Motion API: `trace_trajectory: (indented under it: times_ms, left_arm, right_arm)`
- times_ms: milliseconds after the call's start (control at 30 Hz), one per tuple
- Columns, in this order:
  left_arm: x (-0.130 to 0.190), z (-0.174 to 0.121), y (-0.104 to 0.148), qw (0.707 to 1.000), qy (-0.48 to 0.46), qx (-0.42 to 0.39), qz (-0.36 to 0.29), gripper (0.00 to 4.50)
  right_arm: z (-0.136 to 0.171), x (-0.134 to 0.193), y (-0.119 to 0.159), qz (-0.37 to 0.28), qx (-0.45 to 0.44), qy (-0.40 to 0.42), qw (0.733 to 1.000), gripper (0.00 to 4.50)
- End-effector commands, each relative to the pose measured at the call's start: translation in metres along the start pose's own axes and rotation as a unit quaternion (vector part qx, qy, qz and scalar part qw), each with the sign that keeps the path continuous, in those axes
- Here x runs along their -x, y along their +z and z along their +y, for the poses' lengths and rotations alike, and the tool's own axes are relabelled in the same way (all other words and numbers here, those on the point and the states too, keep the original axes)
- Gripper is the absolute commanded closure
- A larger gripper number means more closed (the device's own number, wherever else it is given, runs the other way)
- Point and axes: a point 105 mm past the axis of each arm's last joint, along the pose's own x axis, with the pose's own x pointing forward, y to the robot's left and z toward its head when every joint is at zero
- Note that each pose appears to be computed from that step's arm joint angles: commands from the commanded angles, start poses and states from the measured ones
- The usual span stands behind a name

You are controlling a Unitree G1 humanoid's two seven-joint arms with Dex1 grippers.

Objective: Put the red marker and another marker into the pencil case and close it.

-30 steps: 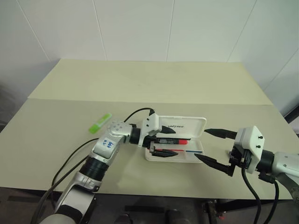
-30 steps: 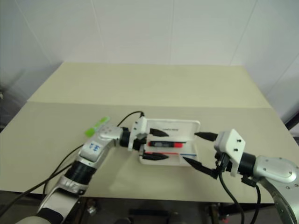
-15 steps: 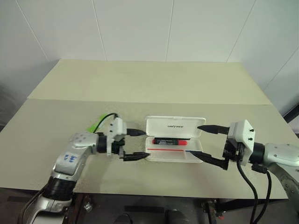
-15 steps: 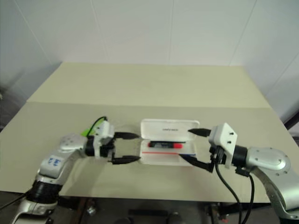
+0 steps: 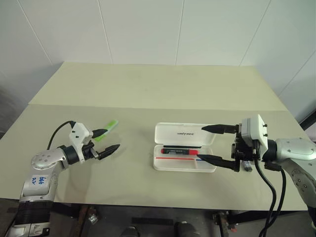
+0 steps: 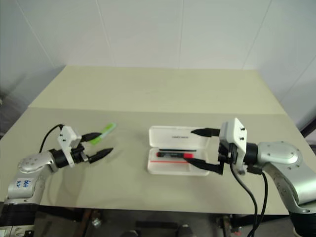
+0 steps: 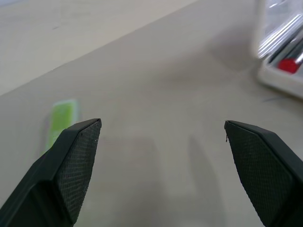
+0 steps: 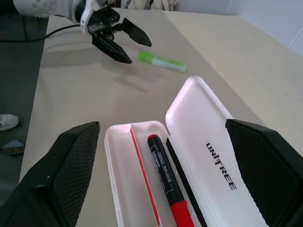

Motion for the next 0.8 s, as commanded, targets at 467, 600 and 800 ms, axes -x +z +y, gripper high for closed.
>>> trace_trajectory:
  times_ms: [467, 600, 800]
  left_arm:
    - [-0.006, 0.019, -0.010, 0.998, 0.064, -0.014, 0.009, 0.04]
    - [-0.007, 0.023, -0.007, 0.997, 0.077, -0.017, -0.002, 0.04]
    - [-0.005, 0.032, -0.013, 0.995, 0.097, 0.004, 0.000, 0.04]
  right_arm:
    - [0.009, 0.000, 0.014, -0.004, 0.014, -0.005, 1.000, 0.00]
    - [0.009, 0.001, 0.013, 0.000, 0.014, -0.007, 1.000, 0.00]
    - [0.007, 0.002, 0.012, 0.005, 0.014, -0.011, 1.000, 0.00]
